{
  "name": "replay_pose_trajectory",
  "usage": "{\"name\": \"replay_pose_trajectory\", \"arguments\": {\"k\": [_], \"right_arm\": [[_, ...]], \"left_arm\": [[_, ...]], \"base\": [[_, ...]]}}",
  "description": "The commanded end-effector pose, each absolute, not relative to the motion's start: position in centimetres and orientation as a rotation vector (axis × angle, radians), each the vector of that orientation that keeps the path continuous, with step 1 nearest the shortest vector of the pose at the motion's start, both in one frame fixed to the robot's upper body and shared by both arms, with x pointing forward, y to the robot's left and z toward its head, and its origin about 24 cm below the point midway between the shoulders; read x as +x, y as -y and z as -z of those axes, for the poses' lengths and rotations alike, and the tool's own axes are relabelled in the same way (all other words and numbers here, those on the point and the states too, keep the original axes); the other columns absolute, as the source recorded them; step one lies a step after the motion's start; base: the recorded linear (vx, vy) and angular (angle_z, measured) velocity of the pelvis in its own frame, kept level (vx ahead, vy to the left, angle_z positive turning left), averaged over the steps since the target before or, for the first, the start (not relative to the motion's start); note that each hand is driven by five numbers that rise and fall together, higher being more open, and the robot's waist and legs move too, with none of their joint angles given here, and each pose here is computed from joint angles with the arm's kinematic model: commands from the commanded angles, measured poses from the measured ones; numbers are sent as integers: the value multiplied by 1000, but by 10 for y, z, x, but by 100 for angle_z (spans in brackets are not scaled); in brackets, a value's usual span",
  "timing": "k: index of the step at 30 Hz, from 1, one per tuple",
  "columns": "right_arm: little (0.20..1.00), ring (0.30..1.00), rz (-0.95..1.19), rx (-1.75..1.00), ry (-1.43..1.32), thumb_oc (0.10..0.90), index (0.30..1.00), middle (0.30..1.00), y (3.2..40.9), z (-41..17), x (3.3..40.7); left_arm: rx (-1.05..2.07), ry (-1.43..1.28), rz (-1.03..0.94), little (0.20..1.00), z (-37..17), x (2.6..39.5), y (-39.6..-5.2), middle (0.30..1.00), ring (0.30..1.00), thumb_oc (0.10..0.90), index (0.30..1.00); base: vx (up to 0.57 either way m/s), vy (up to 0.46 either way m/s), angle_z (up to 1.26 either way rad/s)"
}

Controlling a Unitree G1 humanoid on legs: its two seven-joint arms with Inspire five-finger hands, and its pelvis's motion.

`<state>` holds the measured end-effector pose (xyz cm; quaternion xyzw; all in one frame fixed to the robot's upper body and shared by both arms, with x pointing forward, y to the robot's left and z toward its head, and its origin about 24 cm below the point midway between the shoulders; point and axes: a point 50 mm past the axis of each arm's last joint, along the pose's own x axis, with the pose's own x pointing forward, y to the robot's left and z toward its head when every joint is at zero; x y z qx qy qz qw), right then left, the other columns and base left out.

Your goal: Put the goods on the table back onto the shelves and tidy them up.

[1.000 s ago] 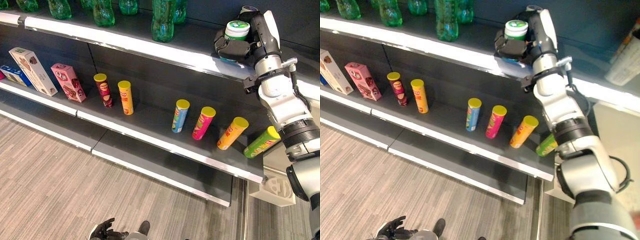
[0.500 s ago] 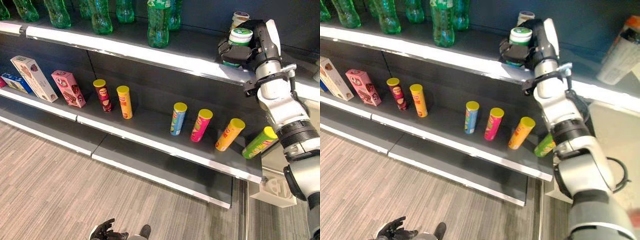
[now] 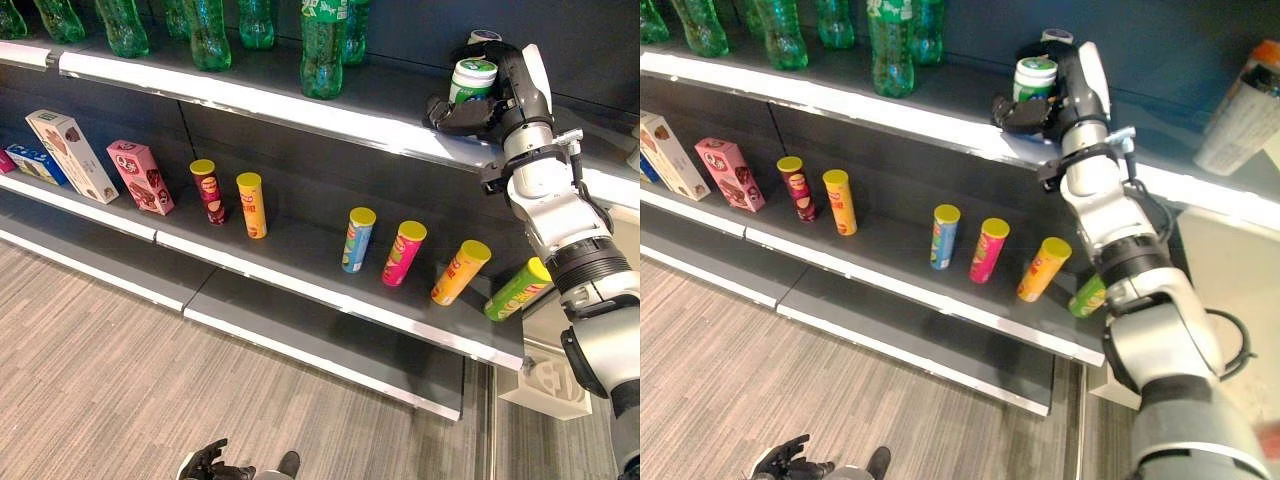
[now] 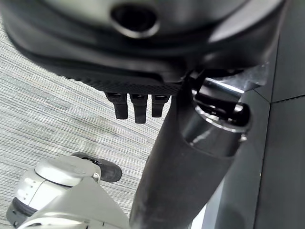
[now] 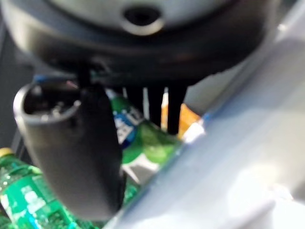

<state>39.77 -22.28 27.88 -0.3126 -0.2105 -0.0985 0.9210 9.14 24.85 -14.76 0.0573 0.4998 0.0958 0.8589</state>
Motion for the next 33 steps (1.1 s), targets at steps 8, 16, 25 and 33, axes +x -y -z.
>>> {"name": "replay_pose_trajectory", "arguments": {"k": [8,16,25,33], "right_arm": [[900,900,225,-626,633,800,900,900,206,-341,390],[900,900,233,-555,877,800,900,900,198,-377,360],[900,900,248,-625,1412,800,900,900,222,-409,228],[900,900,426,-778,1246,800,900,900,283,-386,203]], "left_arm": [[220,-1021,-175,900,141,104,-263,900,900,800,900],[209,-1022,-167,900,141,104,-262,900,900,800,900],[168,-1055,-236,900,143,86,-268,900,900,800,900],[172,-1010,-242,900,136,90,-279,900,900,800,900]], "base": [[0,0,0],[2,2,-1],[1,59,-9],[-37,114,-87]]}}
